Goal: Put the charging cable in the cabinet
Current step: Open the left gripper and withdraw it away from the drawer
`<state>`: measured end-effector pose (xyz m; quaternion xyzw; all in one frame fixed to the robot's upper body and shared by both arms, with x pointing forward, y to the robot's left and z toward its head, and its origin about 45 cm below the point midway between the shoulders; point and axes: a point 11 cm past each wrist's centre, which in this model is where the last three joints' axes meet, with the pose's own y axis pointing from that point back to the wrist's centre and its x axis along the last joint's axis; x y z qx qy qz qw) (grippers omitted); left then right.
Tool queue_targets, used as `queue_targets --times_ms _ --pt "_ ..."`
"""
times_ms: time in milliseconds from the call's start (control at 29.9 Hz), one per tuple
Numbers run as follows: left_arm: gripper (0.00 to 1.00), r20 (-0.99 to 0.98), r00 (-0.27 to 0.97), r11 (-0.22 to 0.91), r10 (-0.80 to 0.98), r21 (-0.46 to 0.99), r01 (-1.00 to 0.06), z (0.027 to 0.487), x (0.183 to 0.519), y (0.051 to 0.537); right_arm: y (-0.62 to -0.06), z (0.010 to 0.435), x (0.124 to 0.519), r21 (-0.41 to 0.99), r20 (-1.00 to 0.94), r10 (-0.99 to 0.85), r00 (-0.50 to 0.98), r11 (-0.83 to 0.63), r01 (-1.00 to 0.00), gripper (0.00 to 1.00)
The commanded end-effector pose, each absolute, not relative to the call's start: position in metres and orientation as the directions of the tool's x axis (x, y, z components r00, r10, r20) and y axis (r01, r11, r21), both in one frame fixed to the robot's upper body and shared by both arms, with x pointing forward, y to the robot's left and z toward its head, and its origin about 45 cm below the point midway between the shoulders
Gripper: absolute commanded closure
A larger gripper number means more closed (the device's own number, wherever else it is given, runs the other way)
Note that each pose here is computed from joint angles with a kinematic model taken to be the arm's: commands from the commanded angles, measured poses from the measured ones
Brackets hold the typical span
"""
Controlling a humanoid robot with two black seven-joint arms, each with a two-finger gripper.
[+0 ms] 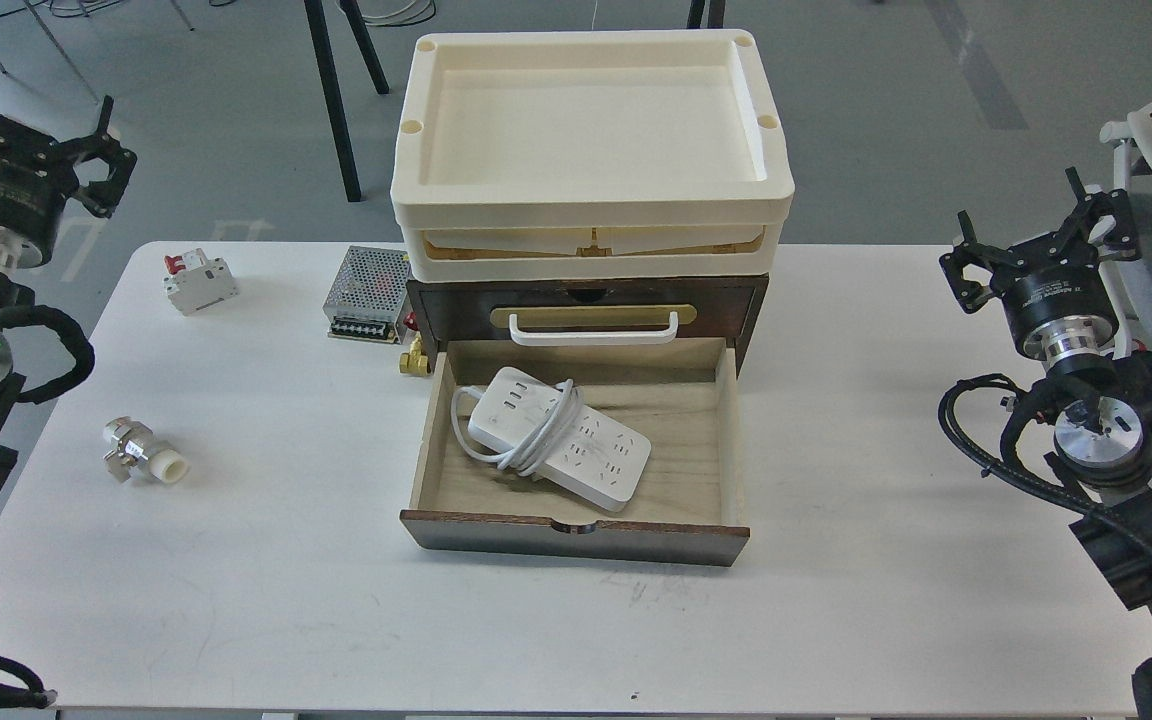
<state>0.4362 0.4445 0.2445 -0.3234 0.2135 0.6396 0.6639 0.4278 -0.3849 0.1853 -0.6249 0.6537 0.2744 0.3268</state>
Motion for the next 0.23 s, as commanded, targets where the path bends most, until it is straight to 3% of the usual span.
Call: queue_targets --times_ms 0,201 --pt "0.01 -0.729 0.059 -0.024 0.682 -0.102 -0.994 0.213 0.43 0.429 -0.386 0.186 0.428 -0.052 -0.772 -0.636 -0.006 0.071 -0.996 0.0" --pt "0.01 -0.74 0.042 -0.011 0.671 -0.067 -0.998 0.194 0.424 0.42 -0.383 0.195 0.433 -0.075 -0.771 -0.636 0.017 0.064 -0.995 0.0"
